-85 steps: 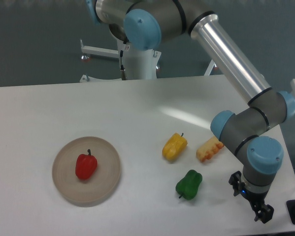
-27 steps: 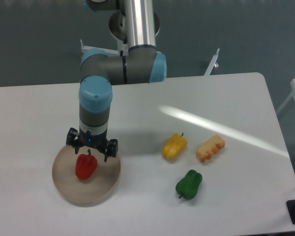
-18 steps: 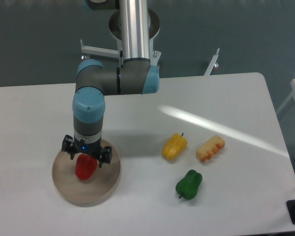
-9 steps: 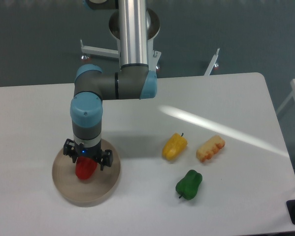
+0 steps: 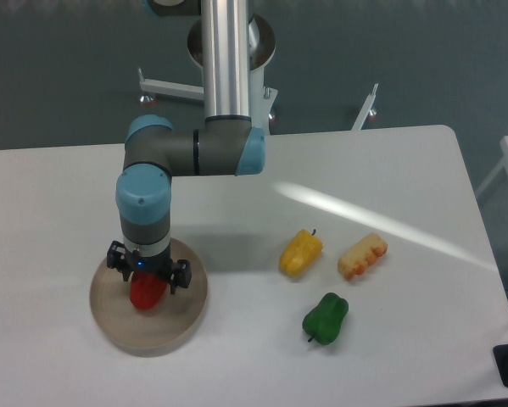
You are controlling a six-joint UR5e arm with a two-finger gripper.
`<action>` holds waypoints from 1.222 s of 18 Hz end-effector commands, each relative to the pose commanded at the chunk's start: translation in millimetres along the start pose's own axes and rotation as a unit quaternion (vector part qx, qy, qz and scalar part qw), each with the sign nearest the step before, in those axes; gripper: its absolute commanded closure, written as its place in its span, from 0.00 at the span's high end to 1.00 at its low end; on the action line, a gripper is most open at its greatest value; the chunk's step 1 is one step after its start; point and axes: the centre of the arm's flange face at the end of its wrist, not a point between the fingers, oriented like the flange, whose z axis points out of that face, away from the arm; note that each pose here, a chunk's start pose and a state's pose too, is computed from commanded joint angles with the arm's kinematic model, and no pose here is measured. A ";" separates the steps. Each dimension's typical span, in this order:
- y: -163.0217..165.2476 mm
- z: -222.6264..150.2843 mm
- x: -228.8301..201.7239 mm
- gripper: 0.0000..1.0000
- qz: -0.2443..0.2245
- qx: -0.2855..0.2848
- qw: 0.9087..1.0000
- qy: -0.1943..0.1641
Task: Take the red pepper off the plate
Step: 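Tighten the grip on the red pepper's body, then lift the red pepper up off the plate toward the yellow pepper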
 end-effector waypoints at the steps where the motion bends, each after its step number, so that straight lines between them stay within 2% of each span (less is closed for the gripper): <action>1: 0.0 0.0 0.0 1.00 0.001 0.000 1.000 0.000; 4: 0.7 2.0 0.0 1.00 0.001 -0.001 1.000 0.000; 7: 0.2 0.4 0.2 0.80 0.005 0.001 1.000 0.001; 11: -1.2 -2.5 0.3 0.59 0.007 0.003 1.000 0.001; 13: -1.3 -2.5 0.3 0.54 0.008 0.003 1.000 0.001; 19: -5.1 -23.7 -5.3 0.50 0.014 0.020 1.000 -0.002; 22: -3.5 -52.1 -19.3 0.49 0.048 0.033 0.998 -0.010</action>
